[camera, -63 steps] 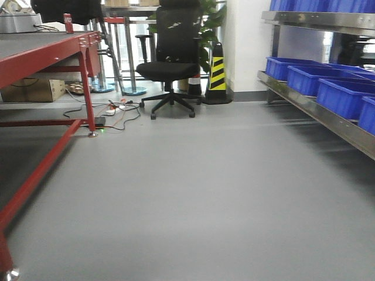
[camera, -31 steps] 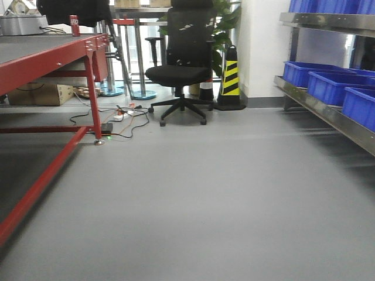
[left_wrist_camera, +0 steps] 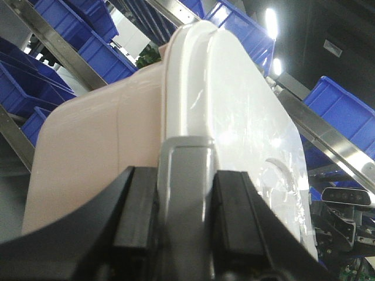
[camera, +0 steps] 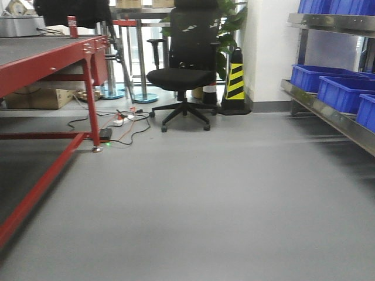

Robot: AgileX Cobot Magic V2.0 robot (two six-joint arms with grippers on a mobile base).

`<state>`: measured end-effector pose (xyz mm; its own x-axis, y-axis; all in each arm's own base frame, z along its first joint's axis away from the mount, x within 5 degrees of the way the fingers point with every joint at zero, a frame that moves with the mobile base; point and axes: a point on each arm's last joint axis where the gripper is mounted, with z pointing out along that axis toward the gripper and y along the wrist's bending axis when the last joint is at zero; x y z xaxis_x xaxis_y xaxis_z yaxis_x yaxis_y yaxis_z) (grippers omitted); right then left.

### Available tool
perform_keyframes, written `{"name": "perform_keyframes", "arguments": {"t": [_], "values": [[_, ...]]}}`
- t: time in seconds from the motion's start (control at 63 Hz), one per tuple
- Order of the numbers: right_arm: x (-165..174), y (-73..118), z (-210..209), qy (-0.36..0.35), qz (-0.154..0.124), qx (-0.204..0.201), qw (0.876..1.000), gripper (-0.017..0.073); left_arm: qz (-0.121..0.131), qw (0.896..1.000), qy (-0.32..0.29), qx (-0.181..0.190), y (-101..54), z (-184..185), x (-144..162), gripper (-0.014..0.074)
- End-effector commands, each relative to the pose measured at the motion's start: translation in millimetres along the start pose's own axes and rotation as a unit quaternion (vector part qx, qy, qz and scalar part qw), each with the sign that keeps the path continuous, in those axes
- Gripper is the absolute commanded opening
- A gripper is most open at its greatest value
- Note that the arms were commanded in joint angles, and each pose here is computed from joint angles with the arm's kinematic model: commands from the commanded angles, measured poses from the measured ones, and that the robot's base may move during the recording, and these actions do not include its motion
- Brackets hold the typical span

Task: Grab white bin and place on right shelf
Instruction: 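Carry the bin with both grippers while driving toward the blue-crate shelves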

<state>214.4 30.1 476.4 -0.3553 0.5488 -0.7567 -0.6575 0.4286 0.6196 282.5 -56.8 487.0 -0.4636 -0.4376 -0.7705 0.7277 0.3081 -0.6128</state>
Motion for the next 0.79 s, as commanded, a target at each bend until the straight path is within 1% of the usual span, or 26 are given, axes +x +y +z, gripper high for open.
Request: {"name": "perform_keyframes", "arguments": {"t": [0.0, 0.778], "values": [[3.8, 45.2, -4.5, 0.031, -0.005, -0.141, 0.990, 0.0234, 0.032, 0.991, 0.055, 0.118, -46.4, -0.5, 8.4, -0.0086], [3.8, 45.2, -4.5, 0.031, -0.005, -0.141, 0.990, 0.0234, 0.032, 0.991, 0.055, 0.118, -46.4, -0.5, 8.4, -0.0086]]}}
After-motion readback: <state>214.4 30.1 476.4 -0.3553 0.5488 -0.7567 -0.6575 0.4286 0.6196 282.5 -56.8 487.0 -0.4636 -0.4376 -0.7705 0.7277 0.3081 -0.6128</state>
